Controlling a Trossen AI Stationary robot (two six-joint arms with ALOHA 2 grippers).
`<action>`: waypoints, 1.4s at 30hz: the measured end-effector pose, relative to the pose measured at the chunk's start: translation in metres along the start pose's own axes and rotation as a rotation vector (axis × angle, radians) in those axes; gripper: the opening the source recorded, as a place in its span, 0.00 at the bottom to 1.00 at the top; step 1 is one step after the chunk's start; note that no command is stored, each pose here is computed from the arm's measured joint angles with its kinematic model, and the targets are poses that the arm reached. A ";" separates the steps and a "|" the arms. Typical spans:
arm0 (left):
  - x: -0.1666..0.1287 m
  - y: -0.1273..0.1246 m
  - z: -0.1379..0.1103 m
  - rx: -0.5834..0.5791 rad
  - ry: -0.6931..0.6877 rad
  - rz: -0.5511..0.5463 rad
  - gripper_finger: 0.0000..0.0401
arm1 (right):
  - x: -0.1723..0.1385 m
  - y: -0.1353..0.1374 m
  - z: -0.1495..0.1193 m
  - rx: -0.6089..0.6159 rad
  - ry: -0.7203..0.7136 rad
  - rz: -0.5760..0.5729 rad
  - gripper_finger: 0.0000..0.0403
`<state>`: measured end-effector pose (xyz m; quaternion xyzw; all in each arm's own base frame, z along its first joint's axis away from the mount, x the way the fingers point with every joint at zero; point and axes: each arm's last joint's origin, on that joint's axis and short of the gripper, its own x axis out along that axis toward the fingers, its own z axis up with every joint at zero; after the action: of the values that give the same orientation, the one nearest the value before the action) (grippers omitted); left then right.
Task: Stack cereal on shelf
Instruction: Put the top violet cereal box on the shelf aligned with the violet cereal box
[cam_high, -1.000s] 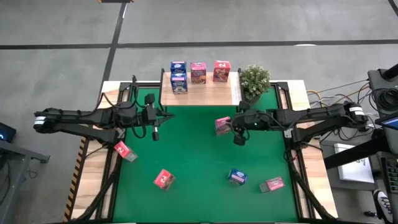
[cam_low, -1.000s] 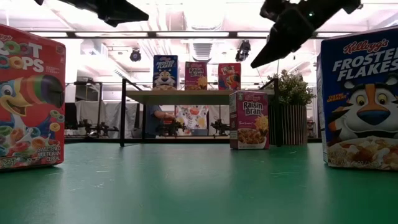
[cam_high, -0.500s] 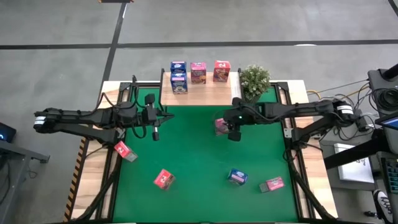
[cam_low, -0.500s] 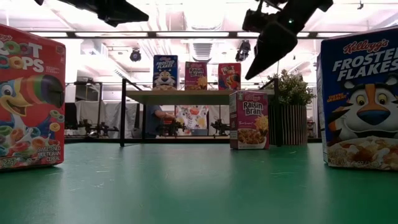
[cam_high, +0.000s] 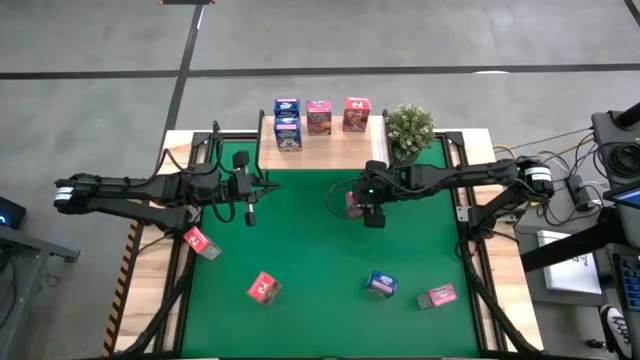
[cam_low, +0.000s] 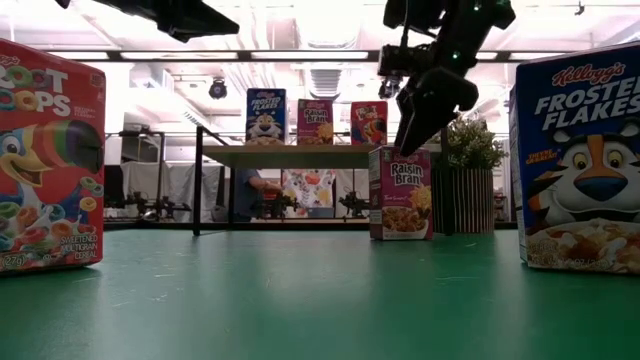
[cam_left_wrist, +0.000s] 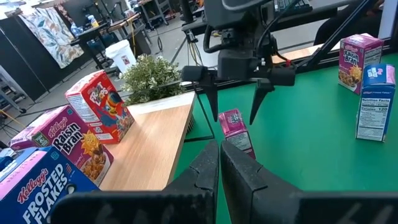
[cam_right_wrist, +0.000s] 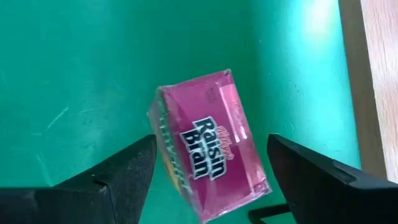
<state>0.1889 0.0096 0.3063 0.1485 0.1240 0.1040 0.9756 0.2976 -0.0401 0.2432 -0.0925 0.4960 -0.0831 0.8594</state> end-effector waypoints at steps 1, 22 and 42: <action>0.000 0.000 0.000 0.000 0.000 0.000 0.00 | 0.001 -0.001 0.000 0.000 0.003 -0.002 0.74; 0.000 0.000 0.000 0.000 0.000 0.000 0.00 | 0.004 0.000 -0.003 0.005 0.008 0.051 0.45; 0.000 0.000 0.001 0.053 -0.005 0.002 0.00 | -0.082 -0.029 0.064 0.183 -0.199 0.041 0.44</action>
<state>0.1890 0.0096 0.3069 0.1749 0.1240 0.1011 0.9715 0.3110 -0.0444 0.3502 -0.0113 0.4002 -0.1009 0.9108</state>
